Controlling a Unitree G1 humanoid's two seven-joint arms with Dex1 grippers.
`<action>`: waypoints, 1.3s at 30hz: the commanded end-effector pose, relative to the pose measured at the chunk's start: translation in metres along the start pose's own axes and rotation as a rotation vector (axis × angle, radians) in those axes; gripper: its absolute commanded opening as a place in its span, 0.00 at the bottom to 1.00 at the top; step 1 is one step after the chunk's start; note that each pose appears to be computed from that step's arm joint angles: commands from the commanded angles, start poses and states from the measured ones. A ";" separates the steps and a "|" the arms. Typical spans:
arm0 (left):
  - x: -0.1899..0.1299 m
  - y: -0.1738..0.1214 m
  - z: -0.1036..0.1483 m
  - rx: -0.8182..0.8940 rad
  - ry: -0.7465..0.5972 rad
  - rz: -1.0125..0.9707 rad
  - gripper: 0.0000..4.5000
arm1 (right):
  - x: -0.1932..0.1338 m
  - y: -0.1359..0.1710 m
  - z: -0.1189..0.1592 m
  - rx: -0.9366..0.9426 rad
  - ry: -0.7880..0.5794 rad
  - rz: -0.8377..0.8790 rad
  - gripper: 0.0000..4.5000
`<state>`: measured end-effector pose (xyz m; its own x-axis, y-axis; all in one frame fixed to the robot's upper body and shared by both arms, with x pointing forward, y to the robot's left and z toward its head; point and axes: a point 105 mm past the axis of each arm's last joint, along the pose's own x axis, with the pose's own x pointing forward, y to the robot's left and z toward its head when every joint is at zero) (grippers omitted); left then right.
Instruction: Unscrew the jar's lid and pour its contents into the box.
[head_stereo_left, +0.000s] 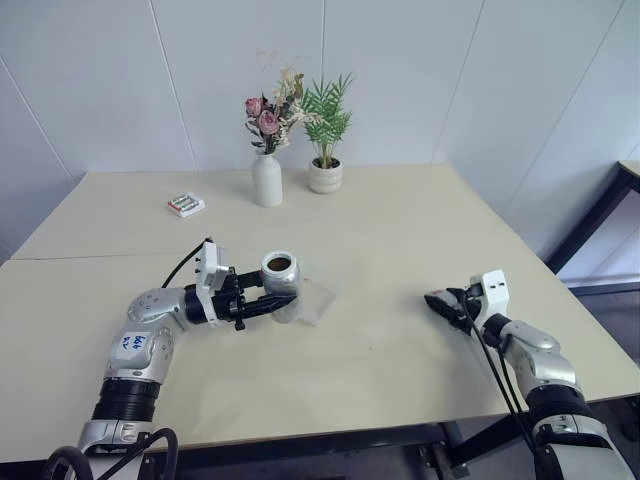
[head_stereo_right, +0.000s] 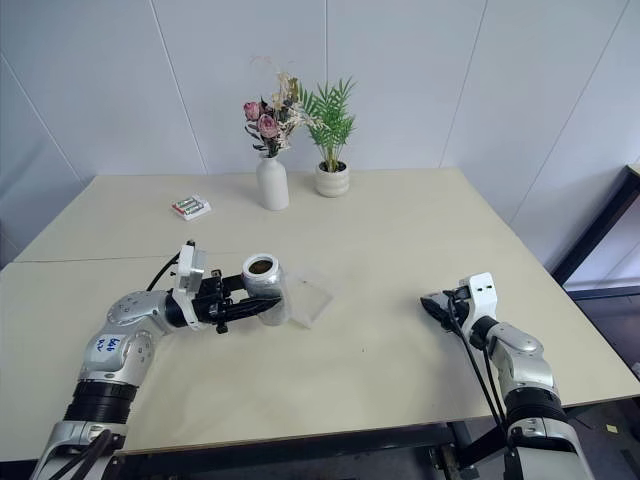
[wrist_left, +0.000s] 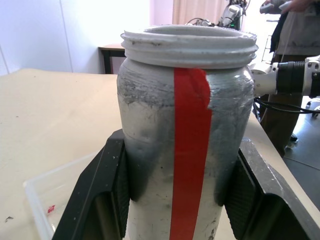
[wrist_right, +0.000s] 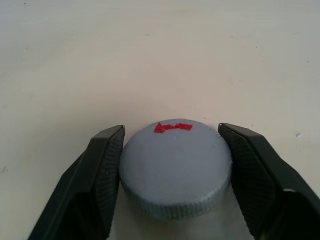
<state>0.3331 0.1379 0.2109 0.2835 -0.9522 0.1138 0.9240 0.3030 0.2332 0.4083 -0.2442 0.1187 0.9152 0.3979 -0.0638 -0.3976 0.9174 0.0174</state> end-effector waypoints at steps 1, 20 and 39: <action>-0.001 0.001 0.017 0.046 -0.037 0.007 0.45 | -0.003 -0.008 0.019 -0.016 -0.067 -0.017 0.99; -0.005 0.050 0.035 0.127 0.046 0.138 0.45 | -0.020 0.083 0.114 -0.350 -0.103 0.548 0.99; 0.011 0.102 0.025 0.354 0.261 0.277 0.45 | -0.060 0.128 0.152 -0.444 -0.262 0.738 0.99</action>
<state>0.4241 0.1606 0.2409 0.6016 -0.7968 -0.0559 0.7094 0.5008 0.4959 0.3232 -0.1444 0.2614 0.3989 0.9170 0.0091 -0.8482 0.3727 -0.3764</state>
